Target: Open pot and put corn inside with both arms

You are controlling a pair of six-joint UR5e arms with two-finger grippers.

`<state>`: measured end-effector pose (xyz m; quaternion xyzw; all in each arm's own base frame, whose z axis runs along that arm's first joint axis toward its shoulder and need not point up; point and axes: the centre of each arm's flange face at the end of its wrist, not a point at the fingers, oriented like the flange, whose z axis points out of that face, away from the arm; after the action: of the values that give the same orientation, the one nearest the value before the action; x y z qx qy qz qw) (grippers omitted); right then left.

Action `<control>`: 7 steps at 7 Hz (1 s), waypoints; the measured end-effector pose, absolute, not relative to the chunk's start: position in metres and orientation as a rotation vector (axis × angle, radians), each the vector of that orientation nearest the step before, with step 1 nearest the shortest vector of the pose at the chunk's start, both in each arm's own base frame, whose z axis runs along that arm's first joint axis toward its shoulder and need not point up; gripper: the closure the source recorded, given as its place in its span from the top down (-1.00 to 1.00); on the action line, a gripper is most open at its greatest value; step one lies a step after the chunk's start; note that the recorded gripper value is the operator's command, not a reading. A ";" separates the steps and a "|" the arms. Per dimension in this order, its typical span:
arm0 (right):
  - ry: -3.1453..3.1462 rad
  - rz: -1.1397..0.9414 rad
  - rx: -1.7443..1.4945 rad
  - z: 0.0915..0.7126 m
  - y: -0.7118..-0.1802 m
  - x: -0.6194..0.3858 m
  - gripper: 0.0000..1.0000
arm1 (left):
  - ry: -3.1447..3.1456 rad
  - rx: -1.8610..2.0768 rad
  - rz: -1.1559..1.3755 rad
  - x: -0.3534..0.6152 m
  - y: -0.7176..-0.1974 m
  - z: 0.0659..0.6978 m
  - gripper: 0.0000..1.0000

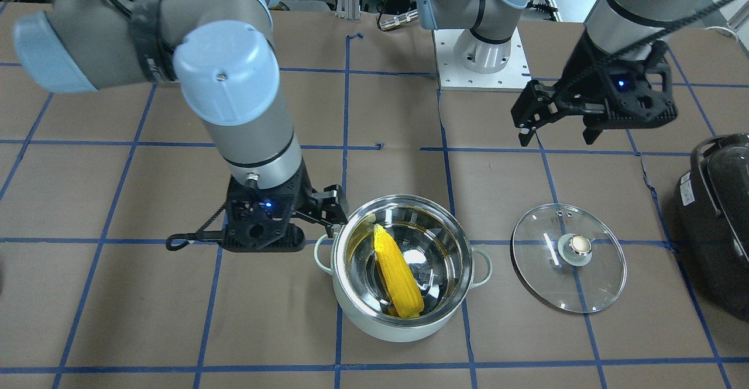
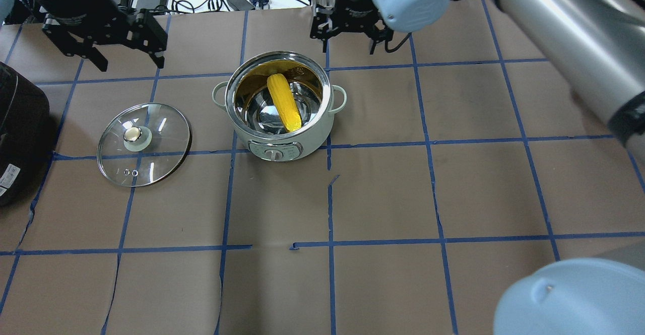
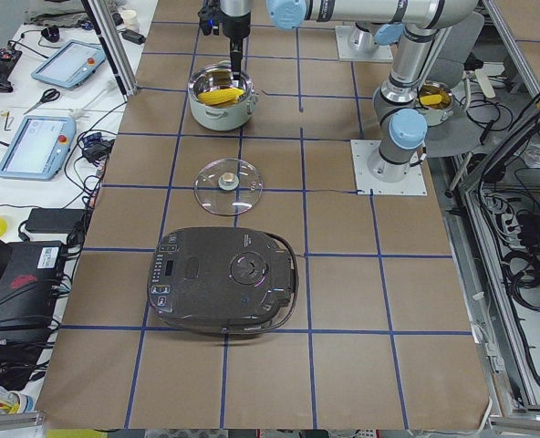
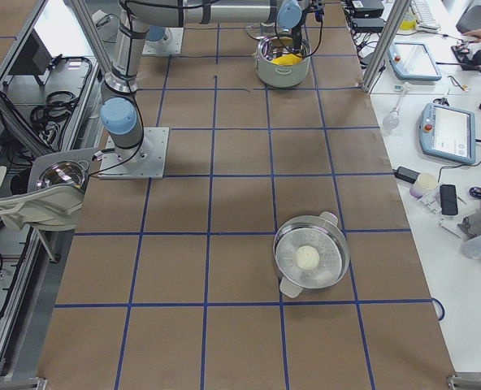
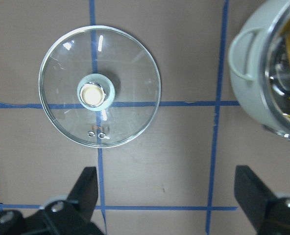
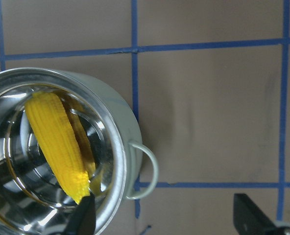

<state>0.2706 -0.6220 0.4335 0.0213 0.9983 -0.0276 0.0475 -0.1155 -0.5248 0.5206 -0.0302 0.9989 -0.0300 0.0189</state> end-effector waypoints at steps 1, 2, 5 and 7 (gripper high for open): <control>3.054 -0.041 0.109 0.454 -0.617 0.232 1.00 | 3.088 -0.098 -0.112 -0.152 -0.513 0.525 1.00; 3.059 -0.004 0.144 0.473 -0.606 0.205 1.00 | 3.079 -0.072 -0.130 -0.177 -0.502 0.530 1.00; 3.155 0.093 0.152 0.478 -0.578 0.180 1.00 | 3.082 -0.031 -0.147 -0.190 -0.493 0.536 1.00; 3.210 0.134 0.131 0.489 -0.559 0.170 1.00 | 3.079 0.052 -0.150 -0.171 -0.500 0.538 1.00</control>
<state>0.1700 -0.5590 0.4885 0.0406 0.9976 0.0418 -0.0369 -0.1711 -0.4998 0.5385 0.0168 0.9982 -0.0488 0.0293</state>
